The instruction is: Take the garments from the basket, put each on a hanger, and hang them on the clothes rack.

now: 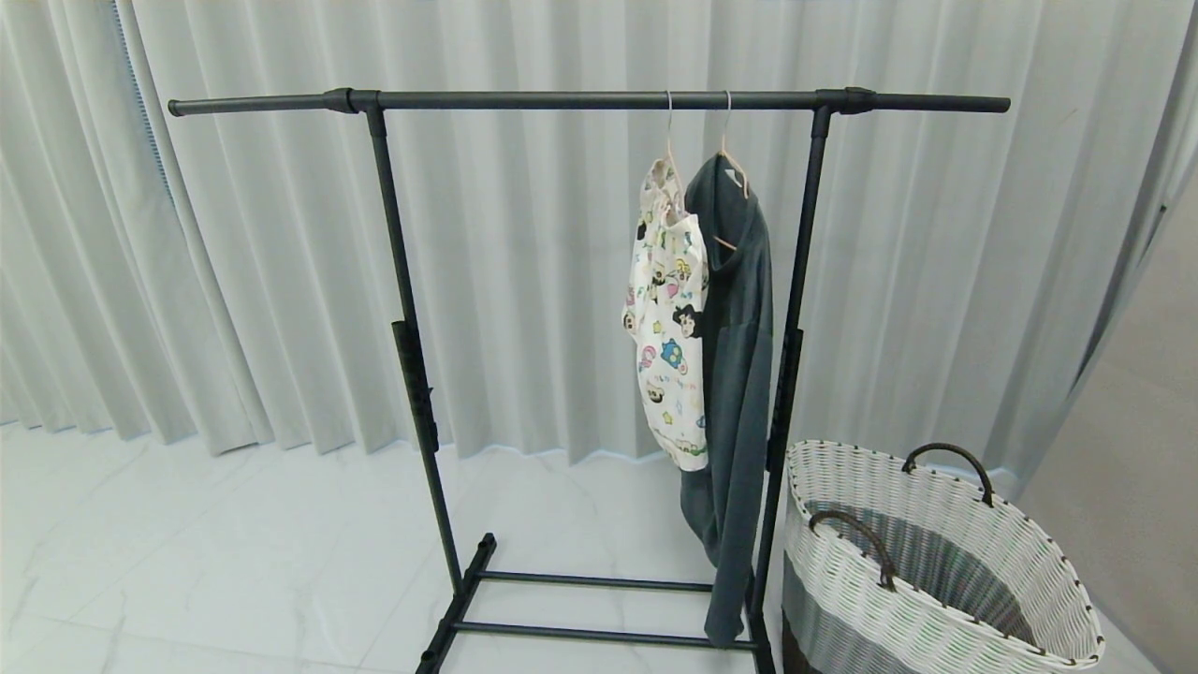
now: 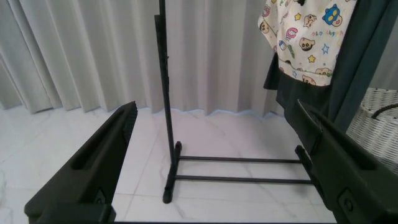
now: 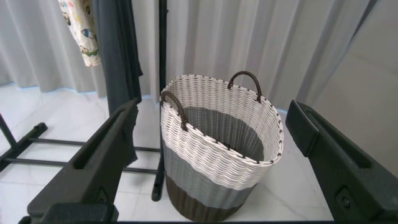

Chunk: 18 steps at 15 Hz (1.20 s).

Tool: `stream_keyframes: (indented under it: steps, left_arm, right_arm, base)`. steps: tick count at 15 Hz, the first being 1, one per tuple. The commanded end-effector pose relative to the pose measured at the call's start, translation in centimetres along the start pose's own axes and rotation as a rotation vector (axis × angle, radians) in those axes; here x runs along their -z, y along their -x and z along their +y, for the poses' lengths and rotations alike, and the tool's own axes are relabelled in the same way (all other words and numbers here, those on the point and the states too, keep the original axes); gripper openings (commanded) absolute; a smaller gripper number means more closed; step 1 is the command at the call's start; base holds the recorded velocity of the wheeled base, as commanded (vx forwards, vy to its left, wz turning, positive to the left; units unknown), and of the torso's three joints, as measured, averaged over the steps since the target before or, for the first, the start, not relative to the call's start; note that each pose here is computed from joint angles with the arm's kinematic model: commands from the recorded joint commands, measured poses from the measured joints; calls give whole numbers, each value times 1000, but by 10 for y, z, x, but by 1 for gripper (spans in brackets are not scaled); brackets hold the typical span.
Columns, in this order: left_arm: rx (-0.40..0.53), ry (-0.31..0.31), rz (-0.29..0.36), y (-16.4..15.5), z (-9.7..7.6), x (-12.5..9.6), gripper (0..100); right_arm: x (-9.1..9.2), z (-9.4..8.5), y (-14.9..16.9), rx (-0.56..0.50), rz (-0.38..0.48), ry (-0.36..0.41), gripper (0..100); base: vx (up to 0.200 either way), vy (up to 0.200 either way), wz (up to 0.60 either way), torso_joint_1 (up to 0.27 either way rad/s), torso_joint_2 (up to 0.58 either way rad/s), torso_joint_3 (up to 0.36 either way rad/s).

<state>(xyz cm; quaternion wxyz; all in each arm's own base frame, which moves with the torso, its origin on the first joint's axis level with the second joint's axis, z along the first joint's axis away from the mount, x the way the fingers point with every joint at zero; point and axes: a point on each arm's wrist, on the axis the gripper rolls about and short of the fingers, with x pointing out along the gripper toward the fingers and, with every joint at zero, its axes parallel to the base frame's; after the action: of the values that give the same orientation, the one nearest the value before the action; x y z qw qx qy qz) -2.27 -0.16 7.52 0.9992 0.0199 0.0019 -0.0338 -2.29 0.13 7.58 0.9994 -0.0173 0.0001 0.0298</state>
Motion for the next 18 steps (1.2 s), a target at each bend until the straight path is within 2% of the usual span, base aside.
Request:
stream_keyframes:
  steps: [1,18]
  left_arm:
    - [0,0,-1,0,0,0,100]
    - [0,0,-1,0,0,0,100]
  right_arm:
    - [0,0,0,0,-1,1,100]
    - [0,0,0,0,-1,1,100]
  base:
    - [0,0,0,0,0,0]
    - [0,0,0,0,0,0]
